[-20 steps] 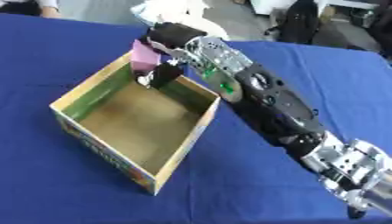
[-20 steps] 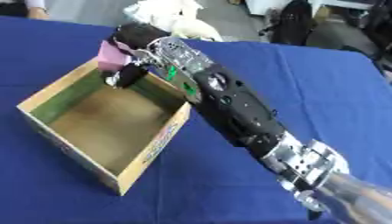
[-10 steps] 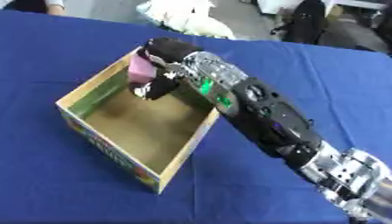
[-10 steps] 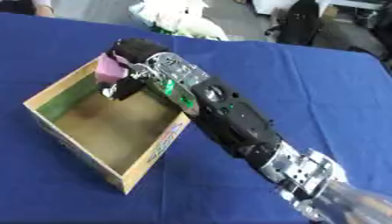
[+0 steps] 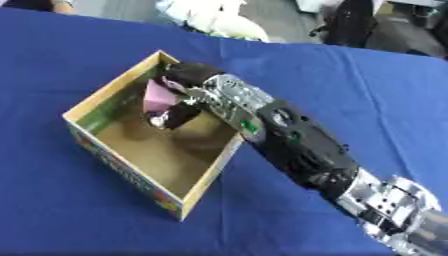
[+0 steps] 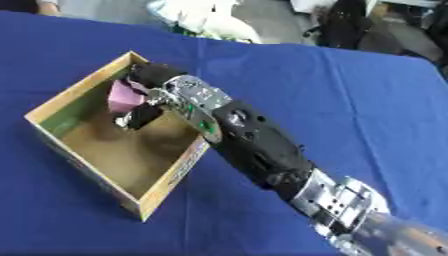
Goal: Pick up objects on the table and place them in the box.
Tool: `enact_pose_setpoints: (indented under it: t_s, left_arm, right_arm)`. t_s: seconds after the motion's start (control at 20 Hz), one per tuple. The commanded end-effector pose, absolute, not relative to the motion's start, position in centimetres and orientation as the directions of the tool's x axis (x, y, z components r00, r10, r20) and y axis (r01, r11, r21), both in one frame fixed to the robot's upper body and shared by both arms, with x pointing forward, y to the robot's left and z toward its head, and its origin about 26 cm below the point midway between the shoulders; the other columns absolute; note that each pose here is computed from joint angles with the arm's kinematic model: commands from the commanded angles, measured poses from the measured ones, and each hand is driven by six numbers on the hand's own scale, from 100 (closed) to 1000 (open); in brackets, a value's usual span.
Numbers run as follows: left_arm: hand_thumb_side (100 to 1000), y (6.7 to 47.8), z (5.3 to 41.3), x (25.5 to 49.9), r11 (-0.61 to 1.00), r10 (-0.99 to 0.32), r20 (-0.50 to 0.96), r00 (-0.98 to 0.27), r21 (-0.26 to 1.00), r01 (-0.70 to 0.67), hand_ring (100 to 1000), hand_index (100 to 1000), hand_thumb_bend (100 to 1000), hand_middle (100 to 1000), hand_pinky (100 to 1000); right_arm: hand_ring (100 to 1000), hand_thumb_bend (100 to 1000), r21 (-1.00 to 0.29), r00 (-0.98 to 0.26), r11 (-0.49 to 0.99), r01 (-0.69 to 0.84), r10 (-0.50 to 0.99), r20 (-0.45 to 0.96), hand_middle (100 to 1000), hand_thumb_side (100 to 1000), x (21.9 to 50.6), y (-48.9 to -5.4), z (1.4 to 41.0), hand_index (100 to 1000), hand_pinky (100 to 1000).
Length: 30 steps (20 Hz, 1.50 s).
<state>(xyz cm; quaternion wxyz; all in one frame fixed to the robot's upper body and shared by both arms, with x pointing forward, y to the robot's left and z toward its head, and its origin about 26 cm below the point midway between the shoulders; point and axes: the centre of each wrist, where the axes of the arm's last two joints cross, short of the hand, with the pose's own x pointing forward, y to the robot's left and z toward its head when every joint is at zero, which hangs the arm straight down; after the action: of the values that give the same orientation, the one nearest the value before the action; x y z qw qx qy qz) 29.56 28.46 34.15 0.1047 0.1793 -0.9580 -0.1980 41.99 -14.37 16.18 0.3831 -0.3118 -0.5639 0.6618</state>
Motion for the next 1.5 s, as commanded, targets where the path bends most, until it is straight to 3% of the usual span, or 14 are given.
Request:
enact_pose_setpoints:
  t_s: [0.05, 0.2, 0.25, 0.35, 0.5, 0.8, 1.0, 1.5]
  left_arm:
    - [658, 28.6, 35.0, 29.1, 0.851, -0.394, 0.097, -0.914, 0.413, -0.324, 844, 732, 100, 802, 797]
    - [658, 28.6, 34.9, 29.1, 0.852, -0.395, 0.101, -0.913, 0.412, -0.323, 844, 731, 100, 804, 797]
    - [659, 28.6, 34.9, 29.1, 0.852, -0.396, 0.102, -0.913, 0.412, -0.323, 844, 731, 100, 804, 797]
    - [658, 28.6, 34.9, 29.1, 0.851, -0.397, 0.103, -0.912, 0.412, -0.324, 844, 731, 100, 804, 797]
    - [657, 28.6, 34.9, 29.1, 0.851, -0.399, 0.104, -0.911, 0.412, -0.325, 843, 732, 100, 802, 797]
    - [656, 28.6, 34.8, 29.1, 0.850, -0.400, 0.105, -0.911, 0.414, -0.325, 843, 732, 100, 800, 797]
    - [654, 28.6, 34.8, 29.1, 0.847, -0.404, 0.104, -0.909, 0.417, -0.329, 843, 732, 100, 798, 797]
    - [651, 28.8, 34.7, 29.1, 0.839, -0.421, 0.105, -0.901, 0.423, -0.343, 843, 733, 100, 793, 795]
  right_arm:
    - [869, 100, -0.981, -0.530, -0.106, -0.160, 0.848, -0.005, 761, 579, 42.3, -14.6, 16.7, 843, 877]
    - [930, 104, -0.972, -0.547, -0.184, -0.147, 0.834, -0.075, 819, 572, 42.3, -14.7, 16.9, 886, 951]
    - [948, 202, -0.968, -0.551, -0.211, -0.134, 0.828, -0.104, 841, 593, 42.2, -14.7, 17.1, 902, 970]
    - [959, 299, -0.960, -0.558, -0.258, -0.108, 0.815, -0.156, 859, 625, 42.1, -14.7, 17.5, 933, 989]
    - [963, 381, -0.949, -0.556, -0.302, -0.091, 0.806, -0.203, 873, 644, 42.0, -14.9, 17.9, 964, 996]
    - [959, 423, -0.947, -0.547, -0.309, -0.085, 0.809, -0.214, 871, 661, 42.1, -15.3, 18.1, 973, 996]
    - [960, 592, -0.950, -0.537, -0.302, -0.079, 0.816, -0.215, 873, 731, 42.0, -15.6, 18.4, 978, 1000]
    - [942, 475, -0.975, -0.508, -0.220, -0.019, 0.842, -0.180, 848, 738, 41.4, -17.1, 21.3, 970, 981]
